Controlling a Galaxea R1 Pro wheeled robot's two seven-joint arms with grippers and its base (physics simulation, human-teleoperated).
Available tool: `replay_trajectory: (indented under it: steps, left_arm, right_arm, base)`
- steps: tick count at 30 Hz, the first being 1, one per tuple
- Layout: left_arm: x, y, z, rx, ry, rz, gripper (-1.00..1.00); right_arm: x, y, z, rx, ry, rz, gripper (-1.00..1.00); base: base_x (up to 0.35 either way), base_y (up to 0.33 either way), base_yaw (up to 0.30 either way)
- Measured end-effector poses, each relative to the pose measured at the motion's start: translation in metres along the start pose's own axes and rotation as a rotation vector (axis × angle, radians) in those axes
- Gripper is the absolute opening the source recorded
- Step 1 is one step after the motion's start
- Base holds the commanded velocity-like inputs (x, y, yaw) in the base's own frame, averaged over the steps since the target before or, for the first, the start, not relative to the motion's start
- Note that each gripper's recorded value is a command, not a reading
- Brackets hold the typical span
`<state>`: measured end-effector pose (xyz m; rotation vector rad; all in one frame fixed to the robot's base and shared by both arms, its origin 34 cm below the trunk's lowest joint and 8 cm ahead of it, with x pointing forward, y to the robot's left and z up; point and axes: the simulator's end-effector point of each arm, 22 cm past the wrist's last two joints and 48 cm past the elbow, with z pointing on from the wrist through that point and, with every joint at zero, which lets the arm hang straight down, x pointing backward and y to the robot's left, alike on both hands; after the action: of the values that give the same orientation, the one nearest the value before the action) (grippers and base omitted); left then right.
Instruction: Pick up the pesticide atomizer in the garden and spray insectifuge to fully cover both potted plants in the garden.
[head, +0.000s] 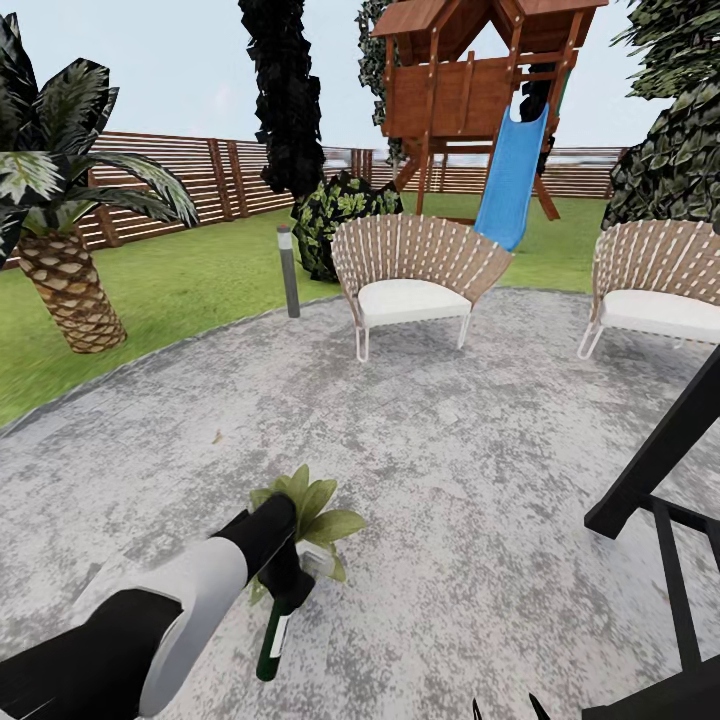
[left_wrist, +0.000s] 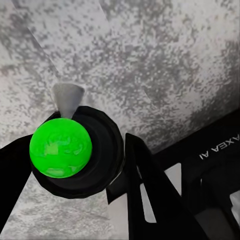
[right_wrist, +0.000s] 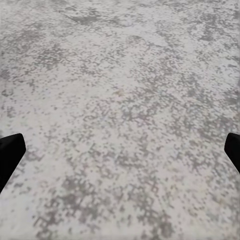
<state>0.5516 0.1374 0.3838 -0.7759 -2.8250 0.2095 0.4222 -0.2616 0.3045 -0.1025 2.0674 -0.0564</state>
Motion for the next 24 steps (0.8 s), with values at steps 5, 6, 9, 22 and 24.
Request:
replay_trajectory:
  steps: [5, 6, 9, 22, 24]
  left_arm:
    - [0.006, 0.002, 0.006, 0.001, 0.008, -0.001, -1.00]
    - [0.011, 0.001, 0.010, 0.003, 0.016, 0.000, -1.00]
    - [0.019, 0.005, 0.016, -0.012, 0.035, 0.011, -1.00]
    - [0.010, -0.024, 0.001, 0.126, 0.022, 0.039, -1.00]
    - [0.011, -0.020, 0.001, 0.119, 0.025, 0.039, -1.00]
  right_arm:
    - [0.000, 0.000, 0.000, 0.000, 0.000, 0.000, 1.00]
    - [0.000, 0.000, 0.000, 0.000, 0.000, 0.000, 1.00]
    - [0.000, 0.000, 0.000, 0.000, 0.000, 0.000, 1.00]
    - [0.000, 0.000, 0.000, 0.000, 0.000, 0.000, 1.00]
    - [0.000, 0.000, 0.000, 0.000, 0.000, 0.000, 1.00]
  base:
    - [0.000, 0.000, 0.000]
    - [0.000, 0.000, 0.000]
    - [0.000, 0.000, 0.000]
    - [0.000, 0.000, 0.000]
    - [0.000, 0.000, 0.000]
